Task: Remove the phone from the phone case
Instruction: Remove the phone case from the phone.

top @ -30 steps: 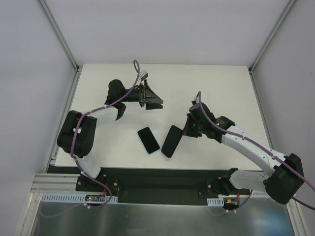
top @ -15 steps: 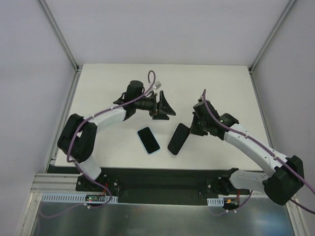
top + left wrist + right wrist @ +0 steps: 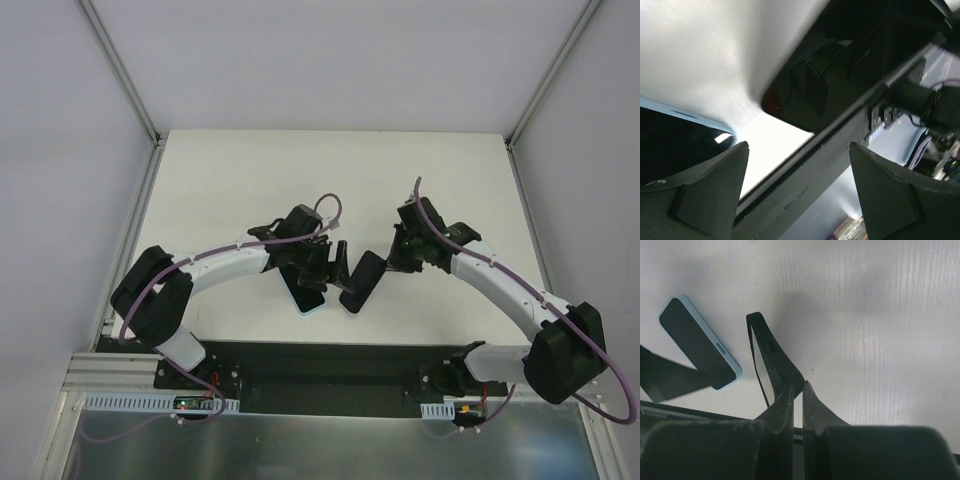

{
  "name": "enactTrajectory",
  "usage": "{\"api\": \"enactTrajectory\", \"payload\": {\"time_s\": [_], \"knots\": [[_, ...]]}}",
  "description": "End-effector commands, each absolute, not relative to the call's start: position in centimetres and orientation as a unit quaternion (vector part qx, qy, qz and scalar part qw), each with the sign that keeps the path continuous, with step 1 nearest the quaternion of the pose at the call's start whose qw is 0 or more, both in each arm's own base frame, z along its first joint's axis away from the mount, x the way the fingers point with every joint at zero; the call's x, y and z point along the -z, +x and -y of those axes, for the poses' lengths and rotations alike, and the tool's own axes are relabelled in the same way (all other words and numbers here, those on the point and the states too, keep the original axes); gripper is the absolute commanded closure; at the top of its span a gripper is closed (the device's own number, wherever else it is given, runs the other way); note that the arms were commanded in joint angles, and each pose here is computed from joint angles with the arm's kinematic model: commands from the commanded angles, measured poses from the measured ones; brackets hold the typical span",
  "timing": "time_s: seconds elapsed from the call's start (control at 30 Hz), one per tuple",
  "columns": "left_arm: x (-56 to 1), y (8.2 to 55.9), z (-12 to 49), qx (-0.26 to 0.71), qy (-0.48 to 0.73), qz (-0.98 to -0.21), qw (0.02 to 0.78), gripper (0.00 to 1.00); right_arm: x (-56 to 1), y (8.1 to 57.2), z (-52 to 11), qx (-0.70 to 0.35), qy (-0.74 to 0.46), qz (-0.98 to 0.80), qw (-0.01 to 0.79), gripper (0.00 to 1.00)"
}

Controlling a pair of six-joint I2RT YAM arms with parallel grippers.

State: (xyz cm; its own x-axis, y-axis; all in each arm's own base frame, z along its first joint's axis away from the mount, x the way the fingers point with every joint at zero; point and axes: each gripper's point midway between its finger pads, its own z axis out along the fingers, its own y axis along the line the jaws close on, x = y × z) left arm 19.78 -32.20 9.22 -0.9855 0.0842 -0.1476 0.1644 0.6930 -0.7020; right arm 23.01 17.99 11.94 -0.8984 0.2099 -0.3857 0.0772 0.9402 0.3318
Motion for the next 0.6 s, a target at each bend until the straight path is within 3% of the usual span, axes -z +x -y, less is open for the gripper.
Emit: {"api": "enactTrajectory", "payload": {"time_s": [0.0,0.27,0.4,0.5,0.57], "knots": [[-12.6,18.0,33.6,0.361,0.172,-0.904,0.152,0.17,-12.7,23.6,-19.9,-0.21,0.067,-0.955,0.198,0.99],[-11.7,16.6,35.2,0.243,0.282,-0.898,0.235,0.1,-12.9,24.0,-20.5,-0.228,0.075,-0.953,0.185,0.99],[-11.6,18.4,34.4,0.212,0.231,-0.912,0.264,0.11,-13.3,24.0,-20.5,-0.233,0.076,-0.951,0.189,0.99],[-12.8,20.1,34.1,0.241,0.182,-0.918,0.257,0.09,-13.2,23.8,-20.6,-0.235,0.077,-0.951,0.187,0.99],[-13.2,19.8,34.4,0.299,0.159,-0.918,0.206,0.09,-13.1,23.7,-20.7,-0.237,0.078,-0.951,0.183,0.99]]}}
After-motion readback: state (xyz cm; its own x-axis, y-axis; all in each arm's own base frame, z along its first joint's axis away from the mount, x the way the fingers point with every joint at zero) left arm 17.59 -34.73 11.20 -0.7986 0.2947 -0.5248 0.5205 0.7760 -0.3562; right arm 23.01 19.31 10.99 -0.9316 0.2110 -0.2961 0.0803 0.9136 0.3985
